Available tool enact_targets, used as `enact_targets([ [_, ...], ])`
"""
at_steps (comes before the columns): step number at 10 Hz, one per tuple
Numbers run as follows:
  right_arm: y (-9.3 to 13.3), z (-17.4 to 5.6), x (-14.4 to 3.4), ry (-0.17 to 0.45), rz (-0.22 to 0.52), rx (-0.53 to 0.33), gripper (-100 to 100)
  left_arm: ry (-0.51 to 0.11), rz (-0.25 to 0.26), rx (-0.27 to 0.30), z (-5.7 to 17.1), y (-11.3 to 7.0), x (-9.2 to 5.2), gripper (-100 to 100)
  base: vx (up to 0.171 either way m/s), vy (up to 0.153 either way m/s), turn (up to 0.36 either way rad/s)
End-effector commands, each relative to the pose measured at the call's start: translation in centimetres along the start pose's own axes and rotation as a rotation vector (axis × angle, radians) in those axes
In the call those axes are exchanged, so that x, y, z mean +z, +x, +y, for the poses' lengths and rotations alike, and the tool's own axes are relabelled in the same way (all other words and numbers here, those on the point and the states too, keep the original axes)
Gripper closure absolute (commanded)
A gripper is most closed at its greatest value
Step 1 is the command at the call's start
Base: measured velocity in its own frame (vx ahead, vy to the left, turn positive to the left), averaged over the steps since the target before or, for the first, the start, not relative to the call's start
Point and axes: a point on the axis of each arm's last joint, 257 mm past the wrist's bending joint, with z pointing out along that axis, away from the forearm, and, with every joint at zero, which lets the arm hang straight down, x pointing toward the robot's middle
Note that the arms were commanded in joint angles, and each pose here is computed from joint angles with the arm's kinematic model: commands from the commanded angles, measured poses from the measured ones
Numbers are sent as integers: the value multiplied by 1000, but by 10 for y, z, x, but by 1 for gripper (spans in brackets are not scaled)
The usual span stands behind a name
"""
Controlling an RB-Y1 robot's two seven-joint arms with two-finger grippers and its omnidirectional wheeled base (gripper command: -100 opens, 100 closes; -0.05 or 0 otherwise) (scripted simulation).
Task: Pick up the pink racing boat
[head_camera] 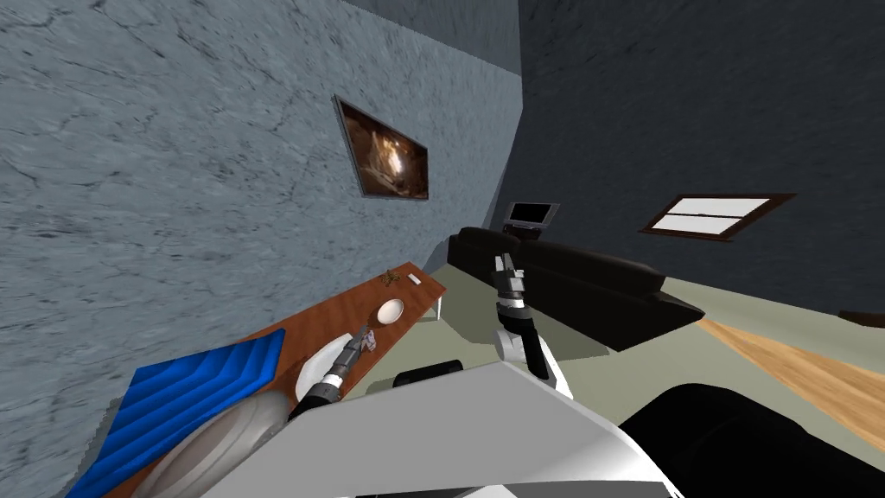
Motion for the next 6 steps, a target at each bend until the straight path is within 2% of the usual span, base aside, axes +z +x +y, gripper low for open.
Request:
enact_targets([
  [1, 0, 0, 0, 0, 0, 0, 0, -33, -3, -7, 16, 2, -3, -100, 1, 12, 52],
  [2, 0, 0, 0, 0, 0, 0, 0, -76, -2, -17, 33, -3, -8, -100, 7, 4, -315],
  [5, 0, 0, 0, 0, 0, 0, 0, -182, -11, -38, 78, -9, -27, -100, 11, 14, -177],
  [6, 0, 0, 0, 0, 0, 0, 0, -221, -15, -48, 92, -15, -33, -100, 15, 14, -325],
])
